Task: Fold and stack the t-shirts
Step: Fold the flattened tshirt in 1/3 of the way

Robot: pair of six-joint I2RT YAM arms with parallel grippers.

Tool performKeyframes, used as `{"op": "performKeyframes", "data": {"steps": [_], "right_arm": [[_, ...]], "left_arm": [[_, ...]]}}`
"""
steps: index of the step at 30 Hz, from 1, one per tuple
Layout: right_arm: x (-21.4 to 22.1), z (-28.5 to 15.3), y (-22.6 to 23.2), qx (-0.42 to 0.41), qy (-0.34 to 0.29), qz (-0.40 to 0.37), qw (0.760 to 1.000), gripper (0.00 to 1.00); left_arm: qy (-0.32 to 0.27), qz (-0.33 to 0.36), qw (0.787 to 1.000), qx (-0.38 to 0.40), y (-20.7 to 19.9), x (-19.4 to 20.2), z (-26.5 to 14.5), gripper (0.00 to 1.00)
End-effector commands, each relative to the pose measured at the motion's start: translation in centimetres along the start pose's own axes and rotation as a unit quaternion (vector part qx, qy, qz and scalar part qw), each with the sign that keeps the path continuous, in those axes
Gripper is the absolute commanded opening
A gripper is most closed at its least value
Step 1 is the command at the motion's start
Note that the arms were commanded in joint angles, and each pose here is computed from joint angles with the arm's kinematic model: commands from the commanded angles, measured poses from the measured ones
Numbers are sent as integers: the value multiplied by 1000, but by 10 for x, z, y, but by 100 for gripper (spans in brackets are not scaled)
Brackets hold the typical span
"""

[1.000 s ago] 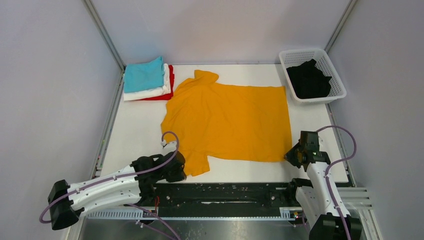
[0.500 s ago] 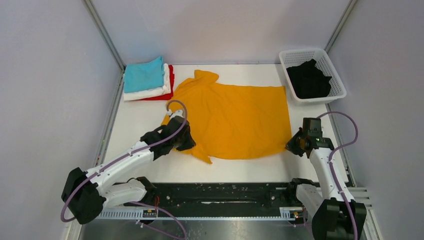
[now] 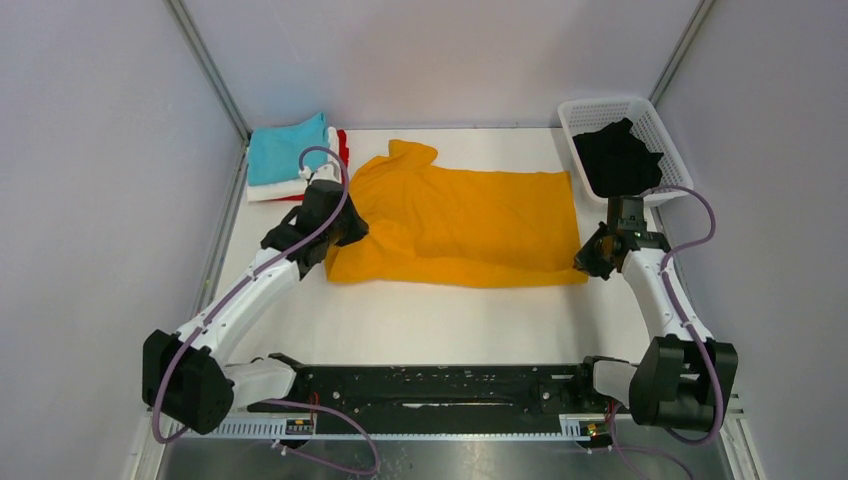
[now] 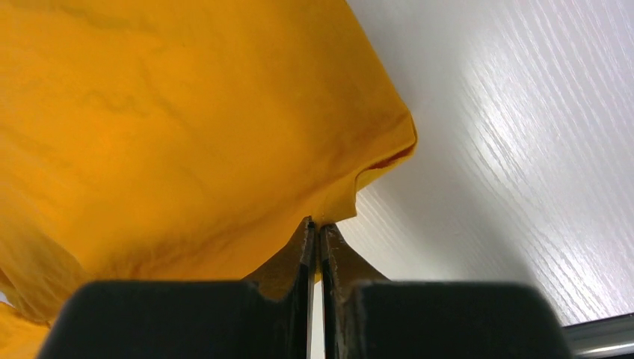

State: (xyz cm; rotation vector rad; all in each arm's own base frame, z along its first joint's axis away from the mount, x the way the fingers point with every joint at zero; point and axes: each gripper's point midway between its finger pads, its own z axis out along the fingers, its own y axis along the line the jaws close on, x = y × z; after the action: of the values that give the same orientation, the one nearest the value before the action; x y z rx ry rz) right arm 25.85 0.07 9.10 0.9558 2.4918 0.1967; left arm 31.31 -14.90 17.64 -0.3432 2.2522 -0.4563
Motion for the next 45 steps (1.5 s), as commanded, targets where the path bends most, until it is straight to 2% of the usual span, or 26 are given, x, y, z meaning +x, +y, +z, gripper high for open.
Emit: {"op": "performKeyframes", "data": {"steps": [1,6,11,15,16,18,19,20,21,22,23,27,29,33,36,40,45], "right_arm": [[-21,-3,12,0,-12,-7,1000,5],[-31,6,19,1,-11,-4,1000,6],[-43,22,25,10,-8,0,1000,7],[-68,36,33,29,-23,0,999,13],[-73,42,35,35,-20,0,999,15],[-81,53,38,46,-12,-3,999,32],[-84,61,39,52,-5,-9,999,46],[-91,64,44,48,-9,-20,999,72],[-97,64,48,46,-11,-31,998,92],[-102,62,51,42,-15,-38,998,99],[-103,58,55,33,-16,-43,998,99],[-88,42,72,-19,-33,-53,998,99],[-70,35,80,-33,-38,-86,995,100],[-12,45,113,-80,5,-160,984,99],[15,62,134,-100,36,-164,981,99],[41,83,157,-120,68,-172,975,99],[74,100,139,-87,111,-175,974,99]], "left_arm": [[-60,32,997,30,-21,-50,4,0],[-65,57,996,36,-23,-70,26,0],[-74,104,992,22,-22,-95,64,0],[-38,136,989,32,-23,-107,110,1],[-17,142,989,30,-22,-105,124,7],[19,139,990,5,-11,-104,149,35],[27,134,991,-8,-7,-110,163,53],[33,126,991,-19,-3,-113,171,69],[38,118,992,-23,0,-118,175,84],[41,108,993,-20,-1,-122,175,96],[44,97,994,-11,-4,-125,173,99],[35,61,997,38,-24,-122,147,99],[31,40,997,59,-28,-111,132,99],[45,-11,994,95,-23,-65,119,99],[80,-50,988,121,-21,-29,125,99],[119,-79,983,113,-11,9,141,99],[174,-101,978,60,21,59,145,99]]}}
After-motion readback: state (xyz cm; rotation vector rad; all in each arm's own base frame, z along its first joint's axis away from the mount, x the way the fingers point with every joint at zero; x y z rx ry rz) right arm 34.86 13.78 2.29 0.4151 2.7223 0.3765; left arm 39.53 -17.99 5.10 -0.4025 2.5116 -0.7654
